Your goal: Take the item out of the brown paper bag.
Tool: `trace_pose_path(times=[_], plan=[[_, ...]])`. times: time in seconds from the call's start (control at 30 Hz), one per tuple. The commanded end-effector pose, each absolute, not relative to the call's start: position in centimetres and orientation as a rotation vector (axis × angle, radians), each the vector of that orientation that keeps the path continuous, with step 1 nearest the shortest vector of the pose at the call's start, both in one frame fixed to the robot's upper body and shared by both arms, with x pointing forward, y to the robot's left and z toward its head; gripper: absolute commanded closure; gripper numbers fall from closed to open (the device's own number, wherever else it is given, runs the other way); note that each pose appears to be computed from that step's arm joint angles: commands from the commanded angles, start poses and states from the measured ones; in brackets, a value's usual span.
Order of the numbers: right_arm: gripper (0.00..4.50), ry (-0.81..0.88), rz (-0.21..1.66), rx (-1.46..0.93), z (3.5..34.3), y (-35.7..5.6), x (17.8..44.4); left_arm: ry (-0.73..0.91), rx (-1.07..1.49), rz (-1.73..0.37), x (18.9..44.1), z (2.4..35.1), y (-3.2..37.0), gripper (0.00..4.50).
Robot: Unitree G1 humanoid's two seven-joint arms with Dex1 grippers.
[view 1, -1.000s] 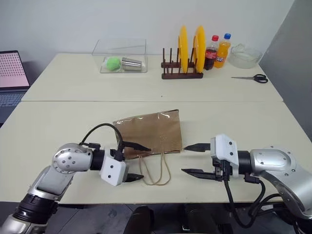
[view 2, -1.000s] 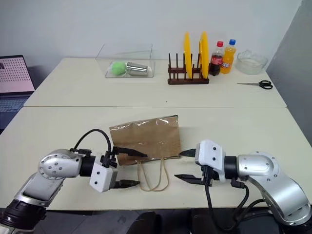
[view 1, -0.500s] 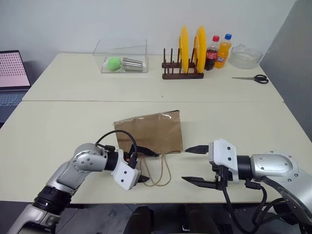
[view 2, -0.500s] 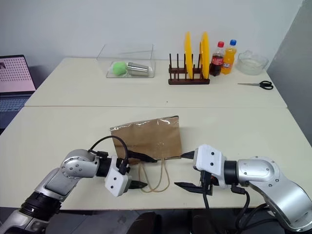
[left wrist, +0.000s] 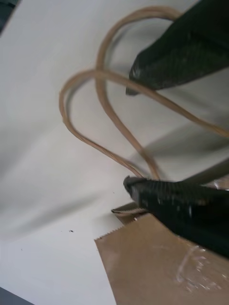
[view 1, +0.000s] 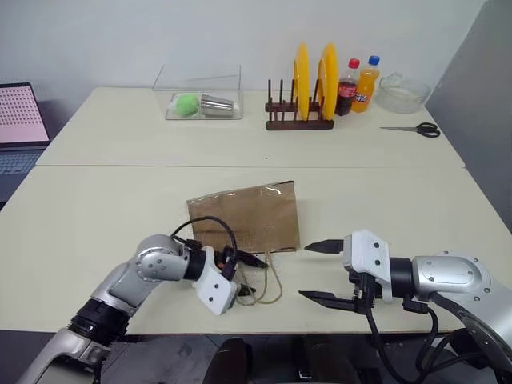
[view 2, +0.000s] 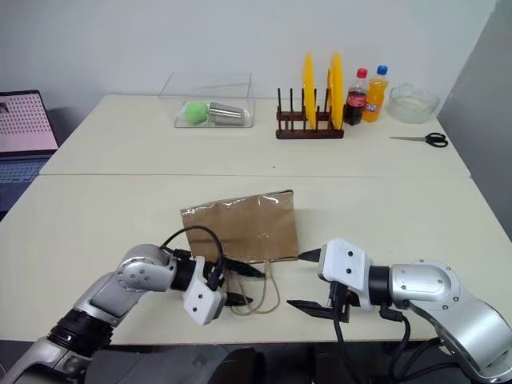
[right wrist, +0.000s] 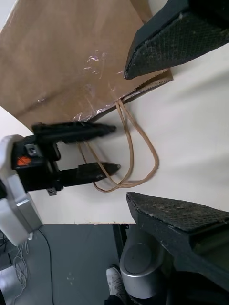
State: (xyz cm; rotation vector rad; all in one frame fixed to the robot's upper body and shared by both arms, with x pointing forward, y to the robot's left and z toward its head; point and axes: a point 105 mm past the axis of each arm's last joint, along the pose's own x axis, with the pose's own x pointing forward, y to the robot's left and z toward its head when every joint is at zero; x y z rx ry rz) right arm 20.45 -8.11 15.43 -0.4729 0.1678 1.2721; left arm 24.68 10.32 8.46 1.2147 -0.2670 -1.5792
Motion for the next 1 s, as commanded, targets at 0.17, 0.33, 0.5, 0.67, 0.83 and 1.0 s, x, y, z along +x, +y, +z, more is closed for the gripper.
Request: trace_pose_path(times=[0.17,0.33,0.5,0.67,0.83,1.0], plan=[[0.53,0.116,1.276,-0.525,15.8,-7.9,20.2,-0.279,0.990,-1.434,26.0,12.3,9.2,4.19],[0.53,0.096,1.287,-0.572,15.6,-8.0,20.2,-0.223,0.807,-1.286,28.3,15.5,9.7,4.47],[0.53,0.059,1.340,-0.656,15.2,-7.6,20.0,-0.201,0.708,-1.218,29.8,17.2,9.9,4.47],[0.53,-0.049,1.362,-0.811,14.7,-6.5,21.1,-0.189,0.674,-1.201,30.3,17.2,10.1,4.47],[0.53,-0.170,1.379,-0.915,14.3,-4.5,22.1,-0.192,0.664,-1.176,31.2,17.1,10.7,4.47],[0.53,-0.296,1.407,-1.041,13.3,-3.0,22.9,-0.199,0.637,-1.142,32.4,17.6,11.3,4.47]])
